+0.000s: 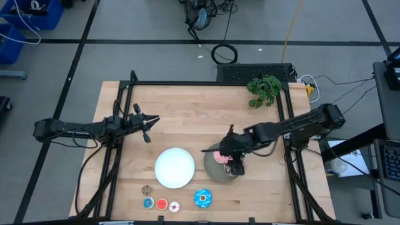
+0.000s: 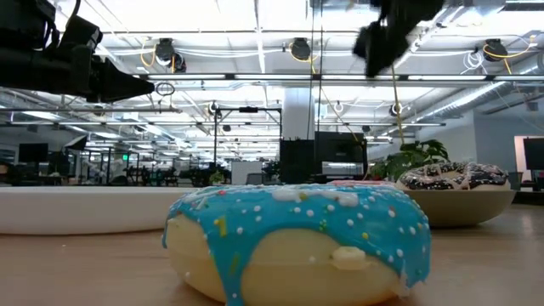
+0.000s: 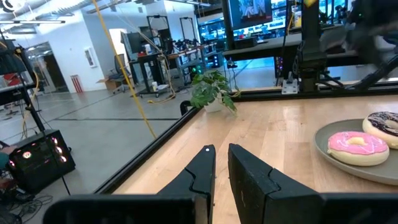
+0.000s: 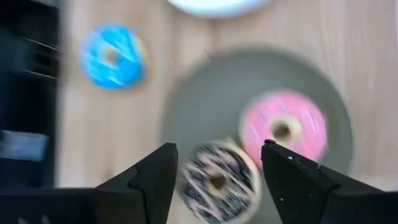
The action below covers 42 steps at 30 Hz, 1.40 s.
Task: Pick & Place donuts
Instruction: Put the large blue donut on the gray plate
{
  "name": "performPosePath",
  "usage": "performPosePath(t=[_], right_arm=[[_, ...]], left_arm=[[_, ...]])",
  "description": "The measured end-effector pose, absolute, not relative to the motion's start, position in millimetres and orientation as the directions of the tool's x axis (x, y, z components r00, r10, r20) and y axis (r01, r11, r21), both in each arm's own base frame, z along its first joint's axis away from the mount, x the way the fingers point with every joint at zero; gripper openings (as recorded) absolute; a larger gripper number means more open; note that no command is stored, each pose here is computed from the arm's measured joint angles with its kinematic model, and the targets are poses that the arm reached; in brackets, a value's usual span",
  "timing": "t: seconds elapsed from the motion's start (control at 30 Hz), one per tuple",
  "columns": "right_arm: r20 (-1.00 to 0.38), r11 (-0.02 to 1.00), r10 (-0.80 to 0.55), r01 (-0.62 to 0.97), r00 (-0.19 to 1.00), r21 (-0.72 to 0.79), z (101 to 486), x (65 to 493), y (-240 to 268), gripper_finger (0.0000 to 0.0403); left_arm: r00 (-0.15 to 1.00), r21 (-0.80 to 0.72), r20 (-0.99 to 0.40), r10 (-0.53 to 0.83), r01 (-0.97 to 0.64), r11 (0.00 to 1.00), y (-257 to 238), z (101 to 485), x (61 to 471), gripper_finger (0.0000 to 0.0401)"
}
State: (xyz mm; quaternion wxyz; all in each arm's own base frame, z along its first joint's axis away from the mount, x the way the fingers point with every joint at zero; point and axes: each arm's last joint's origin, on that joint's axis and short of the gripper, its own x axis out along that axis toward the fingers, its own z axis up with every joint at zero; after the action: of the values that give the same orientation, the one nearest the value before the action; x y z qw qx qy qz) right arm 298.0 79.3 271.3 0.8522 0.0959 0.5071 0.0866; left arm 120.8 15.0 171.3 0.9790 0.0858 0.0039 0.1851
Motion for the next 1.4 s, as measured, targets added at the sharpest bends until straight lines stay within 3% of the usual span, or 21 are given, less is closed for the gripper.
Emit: performPosePath(t=[0.13,0.27,0.43,0.5,0.77,0.9,1.23,1.4], right_arm=[[-0.782,0.980,0.199,-0.109,0.591,0.167,296.2,284.5,88.1,0.0176],[-0.678,0.976,0.207,-0.197,0.705,0.093,311.7,267.0,99.5,0.0117],[-0.548,0.968,0.240,-0.239,0.802,0.074,304.0,248.0,103.8,0.0024],[-0.503,0.976,0.202,-0.218,0.840,0.029,297.1,241.6,105.3,0.0007],[-0.397,0.967,0.067,-0.157,0.915,-0.199,249.3,225.8,113.8,0.0010],[-0.343,0.953,0.081,-0.174,0.936,-0.248,231.8,219.5,116.3,0.0003],[-0.185,0.953,0.111,-0.158,0.976,-0.259,219.7,213.0,114.1,0.0006],[-0.180,0.979,0.112,-0.139,0.977,-0.149,220.1,213.1,114.2,0.0001]], left_arm=[[0.932,0.172,0.015,0.363,-0.360,0.917,15.0,170.4,120.8,0.0051],[0.932,0.177,0.000,0.363,-0.357,0.917,15.0,168.9,120.9,0.0051],[0.932,0.172,0.002,0.363,-0.358,0.918,15.0,169.1,120.9,0.0051],[0.932,0.171,0.009,0.363,-0.359,0.918,15.0,169.7,120.8,0.0051],[0.922,0.226,0.048,0.385,-0.386,0.895,15.8,173.7,120.4,0.0051],[0.923,0.212,0.048,0.382,-0.384,0.899,15.7,173.8,120.5,0.0051],[0.922,0.172,0.068,0.381,-0.387,0.906,15.6,175.7,120.4,0.0051],[0.922,0.131,0.067,0.381,-0.387,0.913,15.6,175.7,120.4,0.0051]])
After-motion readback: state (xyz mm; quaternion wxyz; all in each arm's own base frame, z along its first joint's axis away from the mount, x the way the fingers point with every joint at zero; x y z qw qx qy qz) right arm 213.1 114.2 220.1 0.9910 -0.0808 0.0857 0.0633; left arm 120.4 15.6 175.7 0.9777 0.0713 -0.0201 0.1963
